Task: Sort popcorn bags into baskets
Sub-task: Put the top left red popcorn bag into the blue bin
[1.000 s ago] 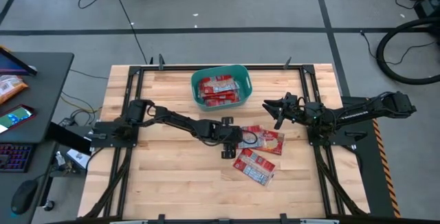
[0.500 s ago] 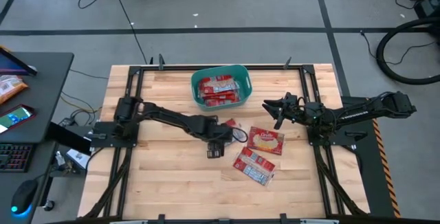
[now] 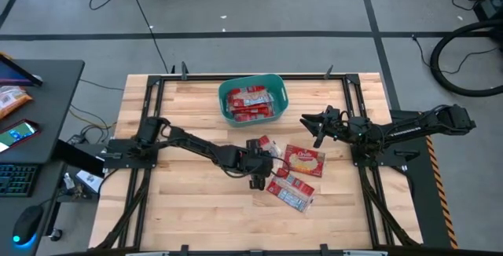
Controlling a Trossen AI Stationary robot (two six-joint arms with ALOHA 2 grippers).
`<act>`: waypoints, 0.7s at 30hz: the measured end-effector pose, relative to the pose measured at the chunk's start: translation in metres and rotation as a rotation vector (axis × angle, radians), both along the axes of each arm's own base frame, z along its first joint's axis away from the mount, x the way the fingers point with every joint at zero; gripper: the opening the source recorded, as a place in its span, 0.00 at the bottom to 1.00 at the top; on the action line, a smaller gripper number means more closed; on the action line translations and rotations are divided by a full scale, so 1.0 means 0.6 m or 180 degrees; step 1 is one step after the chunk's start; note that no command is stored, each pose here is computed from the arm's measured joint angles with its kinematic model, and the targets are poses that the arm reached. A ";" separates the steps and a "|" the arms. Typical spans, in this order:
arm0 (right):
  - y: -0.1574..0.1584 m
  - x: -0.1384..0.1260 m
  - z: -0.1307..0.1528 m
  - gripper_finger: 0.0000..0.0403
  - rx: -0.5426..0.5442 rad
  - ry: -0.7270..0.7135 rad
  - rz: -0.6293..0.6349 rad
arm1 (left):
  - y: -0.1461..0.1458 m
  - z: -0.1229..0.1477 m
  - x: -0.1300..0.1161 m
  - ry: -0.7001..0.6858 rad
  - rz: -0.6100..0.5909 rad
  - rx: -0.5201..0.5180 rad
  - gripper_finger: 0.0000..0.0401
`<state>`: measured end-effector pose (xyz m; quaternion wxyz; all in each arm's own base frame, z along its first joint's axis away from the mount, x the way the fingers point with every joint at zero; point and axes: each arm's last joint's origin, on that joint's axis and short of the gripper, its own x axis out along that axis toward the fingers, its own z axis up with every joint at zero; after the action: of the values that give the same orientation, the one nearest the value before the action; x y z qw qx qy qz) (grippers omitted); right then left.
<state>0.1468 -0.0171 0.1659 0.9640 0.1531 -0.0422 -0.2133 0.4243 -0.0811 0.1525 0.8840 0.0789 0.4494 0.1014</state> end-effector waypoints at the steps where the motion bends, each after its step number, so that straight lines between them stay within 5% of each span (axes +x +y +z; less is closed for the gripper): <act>1: 0.000 0.000 0.000 0.29 0.0000 -0.0001 0.0000 | 0.000 -0.007 0.002 0.0012 0.0005 0.0056 0.60; 12: 0.000 0.000 0.000 0.29 0.0000 0.0001 0.0001 | 0.006 -0.052 0.002 0.0320 0.0047 0.0510 0.63; 21: 0.000 0.000 0.000 0.29 0.0000 0.0002 0.0000 | 0.008 -0.059 -0.012 0.0626 -0.0009 0.0610 0.32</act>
<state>0.1468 -0.0171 0.1658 0.9640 0.1531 -0.0419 -0.2133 0.4173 -0.0765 0.1172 0.8243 0.1732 0.5221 0.1343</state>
